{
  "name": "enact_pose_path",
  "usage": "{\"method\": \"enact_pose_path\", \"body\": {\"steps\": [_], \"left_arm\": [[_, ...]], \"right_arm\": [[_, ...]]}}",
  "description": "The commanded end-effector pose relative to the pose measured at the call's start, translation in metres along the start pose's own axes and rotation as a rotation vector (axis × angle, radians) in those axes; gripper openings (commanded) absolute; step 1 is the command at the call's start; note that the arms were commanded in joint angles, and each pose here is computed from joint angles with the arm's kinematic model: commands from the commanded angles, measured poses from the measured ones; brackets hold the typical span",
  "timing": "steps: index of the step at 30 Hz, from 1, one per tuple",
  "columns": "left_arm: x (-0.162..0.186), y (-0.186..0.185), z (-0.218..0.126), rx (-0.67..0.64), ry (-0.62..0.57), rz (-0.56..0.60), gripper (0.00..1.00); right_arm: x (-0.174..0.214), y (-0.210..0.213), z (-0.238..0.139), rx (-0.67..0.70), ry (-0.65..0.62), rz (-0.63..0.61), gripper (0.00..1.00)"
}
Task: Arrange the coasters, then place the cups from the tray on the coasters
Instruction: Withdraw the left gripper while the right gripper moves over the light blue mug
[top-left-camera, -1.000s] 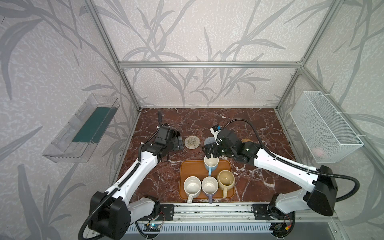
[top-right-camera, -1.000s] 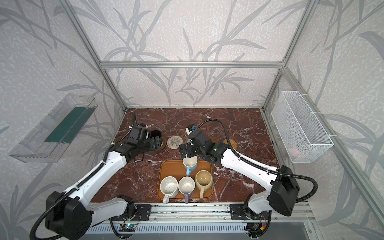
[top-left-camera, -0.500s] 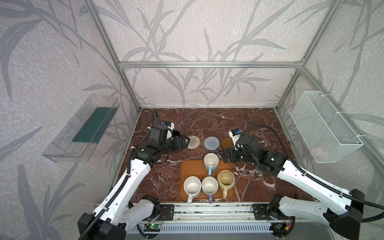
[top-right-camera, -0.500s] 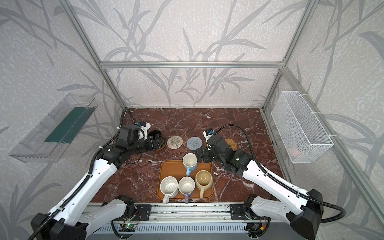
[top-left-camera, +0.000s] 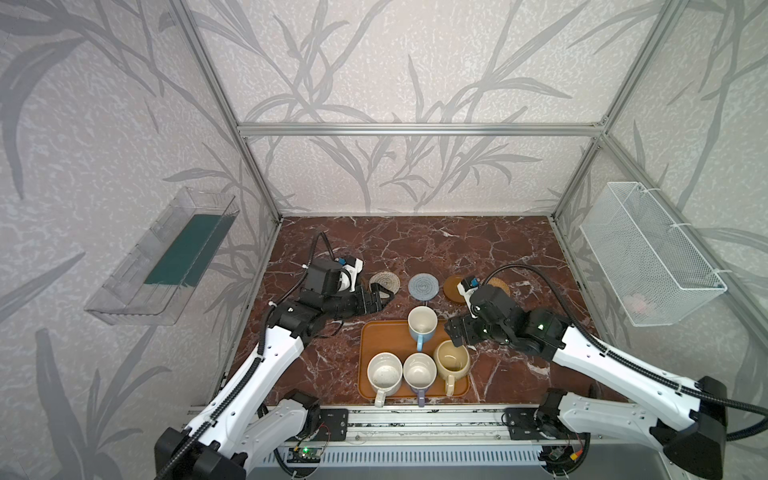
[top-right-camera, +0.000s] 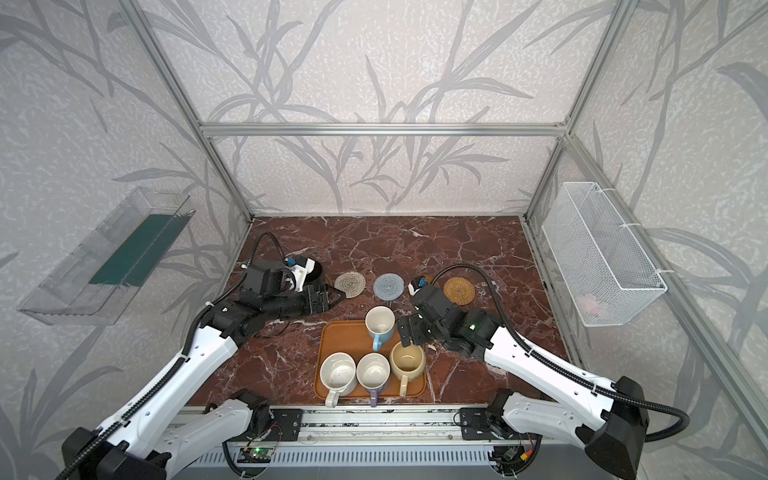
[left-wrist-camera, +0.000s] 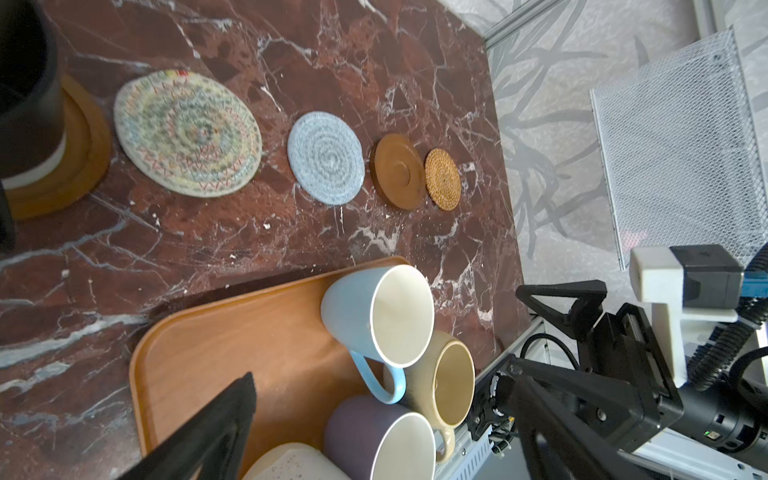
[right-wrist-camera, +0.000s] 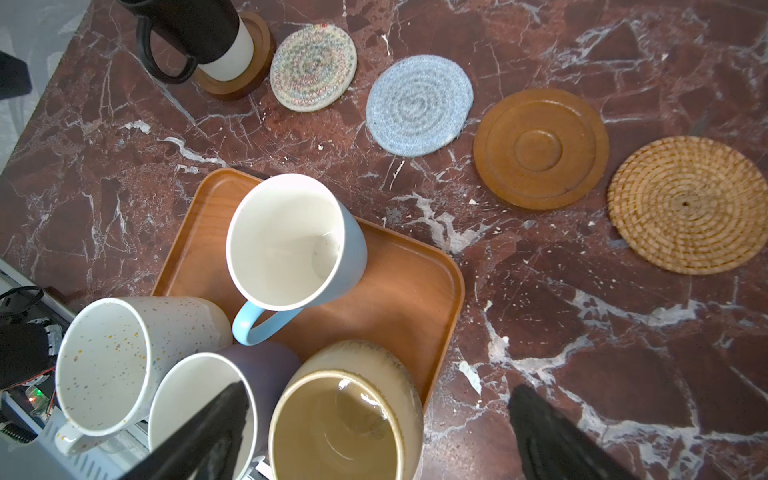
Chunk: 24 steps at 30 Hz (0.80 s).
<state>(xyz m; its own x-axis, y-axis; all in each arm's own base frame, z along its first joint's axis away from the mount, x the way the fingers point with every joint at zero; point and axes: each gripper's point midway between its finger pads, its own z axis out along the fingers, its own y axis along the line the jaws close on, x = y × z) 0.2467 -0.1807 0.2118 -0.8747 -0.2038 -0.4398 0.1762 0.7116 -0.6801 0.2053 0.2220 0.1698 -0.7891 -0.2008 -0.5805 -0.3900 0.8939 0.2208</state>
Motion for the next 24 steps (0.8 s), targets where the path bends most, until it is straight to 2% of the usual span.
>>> {"method": "enact_pose_path", "body": {"steps": [1,7,12,24], "left_arm": [[0.009,0.002,0.006,-0.007,0.015,-0.002,0.98],[0.03,0.012,0.027,-0.066,0.077,0.022,0.97],[0.037,0.023,0.038,-0.095,0.081,-0.003,0.96],[0.047,0.034,0.048,-0.119,0.108,-0.024,0.95]], "right_arm": [[0.002,0.009,0.013,-0.001,0.007,0.013,0.96],[0.008,0.037,0.029,-0.037,0.028,-0.02,0.95],[0.024,0.06,0.047,-0.06,0.074,-0.039,0.95],[0.023,0.059,0.078,0.022,0.069,0.0,0.92]]}}
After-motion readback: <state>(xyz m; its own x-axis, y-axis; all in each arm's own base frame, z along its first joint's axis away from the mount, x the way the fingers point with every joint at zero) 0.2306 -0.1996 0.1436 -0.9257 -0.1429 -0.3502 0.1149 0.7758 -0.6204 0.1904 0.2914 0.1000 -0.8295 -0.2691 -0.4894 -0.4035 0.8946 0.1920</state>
